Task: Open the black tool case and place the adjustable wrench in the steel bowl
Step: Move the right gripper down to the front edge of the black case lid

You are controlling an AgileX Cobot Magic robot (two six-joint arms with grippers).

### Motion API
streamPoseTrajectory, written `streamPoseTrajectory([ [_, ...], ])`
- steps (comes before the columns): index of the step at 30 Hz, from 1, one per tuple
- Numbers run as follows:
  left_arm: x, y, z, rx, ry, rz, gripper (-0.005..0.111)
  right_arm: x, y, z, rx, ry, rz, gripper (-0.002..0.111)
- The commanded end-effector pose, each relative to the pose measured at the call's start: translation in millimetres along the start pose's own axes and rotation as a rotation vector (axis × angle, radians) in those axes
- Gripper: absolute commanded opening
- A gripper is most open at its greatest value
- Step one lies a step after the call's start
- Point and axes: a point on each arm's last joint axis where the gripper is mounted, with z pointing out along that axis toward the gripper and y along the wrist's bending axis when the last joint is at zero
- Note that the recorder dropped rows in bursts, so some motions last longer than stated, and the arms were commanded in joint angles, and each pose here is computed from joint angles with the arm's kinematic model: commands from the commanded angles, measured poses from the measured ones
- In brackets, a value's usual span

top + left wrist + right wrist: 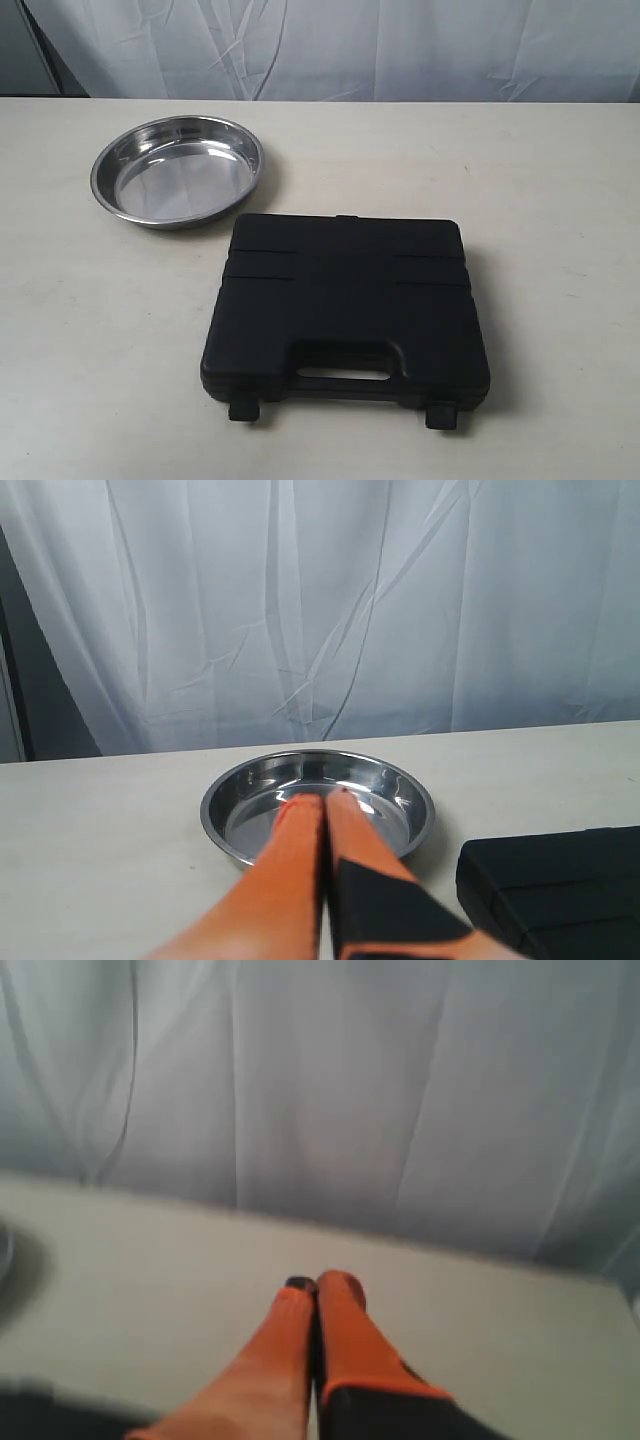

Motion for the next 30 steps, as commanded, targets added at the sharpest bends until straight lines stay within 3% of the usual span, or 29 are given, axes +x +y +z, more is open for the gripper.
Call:
streamPoseTrajectory([
  [1, 0.9, -0.3, -0.3, 0.006, -0.002, 0.005, 0.0, 19.5, 67.4, 59.2, -0.473, 0.557, -0.379, 0.0],
  [4, 0.9, -0.3, -0.3, 0.006, -0.002, 0.005, 0.0, 40.5, 112.8, 91.8, -0.713, 0.698, -0.395, 0.0],
  [9, 0.9, -0.3, -0.3, 0.006, -0.002, 0.005, 0.0, 81.2, 165.3, 122.5, -0.813, 0.852, -0.531, 0.001],
  [11, 0.9, -0.3, -0.3, 0.006, -0.002, 0.005, 0.0, 95.2, 187.6, 126.0, -0.851, 0.884, -0.57, 0.009],
  [16, 0.9, -0.3, -0.3, 0.006, -0.002, 0.005, 0.0, 124.2, 231.6, 120.8, -0.918, 0.936, -0.704, 0.045],
  [18, 0.9, -0.3, -0.3, 0.006, -0.002, 0.005, 0.0, 133.7, 242.7, 120.5, -0.919, 0.938, -0.769, 0.051],
  [30, 1.1, -0.3, -0.3, 0.006, 0.0, 0.005, 0.0, 168.8, 264.2, 140.3, -0.899, 0.957, -0.855, 0.045],
])
